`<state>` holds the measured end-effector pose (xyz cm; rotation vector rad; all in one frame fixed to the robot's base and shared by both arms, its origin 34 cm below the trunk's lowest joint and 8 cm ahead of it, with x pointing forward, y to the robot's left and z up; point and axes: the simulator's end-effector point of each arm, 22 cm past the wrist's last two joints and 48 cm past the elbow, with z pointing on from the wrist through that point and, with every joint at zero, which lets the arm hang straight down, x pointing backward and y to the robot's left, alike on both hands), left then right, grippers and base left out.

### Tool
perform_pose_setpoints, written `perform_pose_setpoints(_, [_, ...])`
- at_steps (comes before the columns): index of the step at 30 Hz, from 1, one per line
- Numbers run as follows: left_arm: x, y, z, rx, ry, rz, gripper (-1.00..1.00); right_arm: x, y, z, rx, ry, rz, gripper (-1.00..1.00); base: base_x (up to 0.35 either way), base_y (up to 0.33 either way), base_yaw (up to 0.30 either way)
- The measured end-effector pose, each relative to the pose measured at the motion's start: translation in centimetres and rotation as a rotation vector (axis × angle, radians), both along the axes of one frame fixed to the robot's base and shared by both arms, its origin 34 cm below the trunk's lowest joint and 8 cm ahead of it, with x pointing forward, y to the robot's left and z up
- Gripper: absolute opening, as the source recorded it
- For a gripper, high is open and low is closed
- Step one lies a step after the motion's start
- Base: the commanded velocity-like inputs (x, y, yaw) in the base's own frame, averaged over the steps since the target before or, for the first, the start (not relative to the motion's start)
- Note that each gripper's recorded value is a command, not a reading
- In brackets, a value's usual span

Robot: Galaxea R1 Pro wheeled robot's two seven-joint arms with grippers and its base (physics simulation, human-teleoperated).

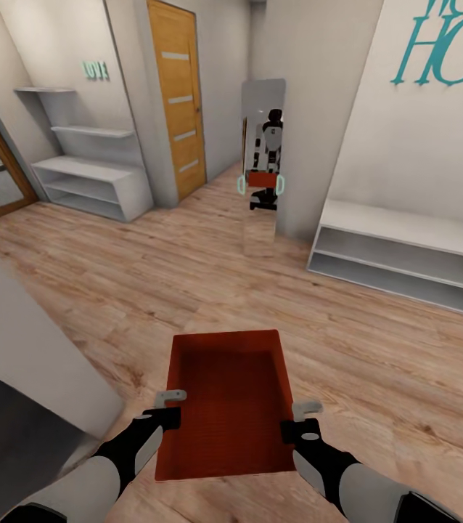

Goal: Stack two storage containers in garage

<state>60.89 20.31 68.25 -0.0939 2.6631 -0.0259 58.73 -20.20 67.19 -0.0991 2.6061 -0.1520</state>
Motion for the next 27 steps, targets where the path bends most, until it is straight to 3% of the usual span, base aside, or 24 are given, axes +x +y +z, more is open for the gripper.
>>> perform_pose_setpoints(27, [-0.01,0.04,-0.01,0.001,0.001,0.000,-1.00,-0.03,0.05,-0.02,0.001,0.001,-0.001,-1.00,0.323,0.000,0.000])
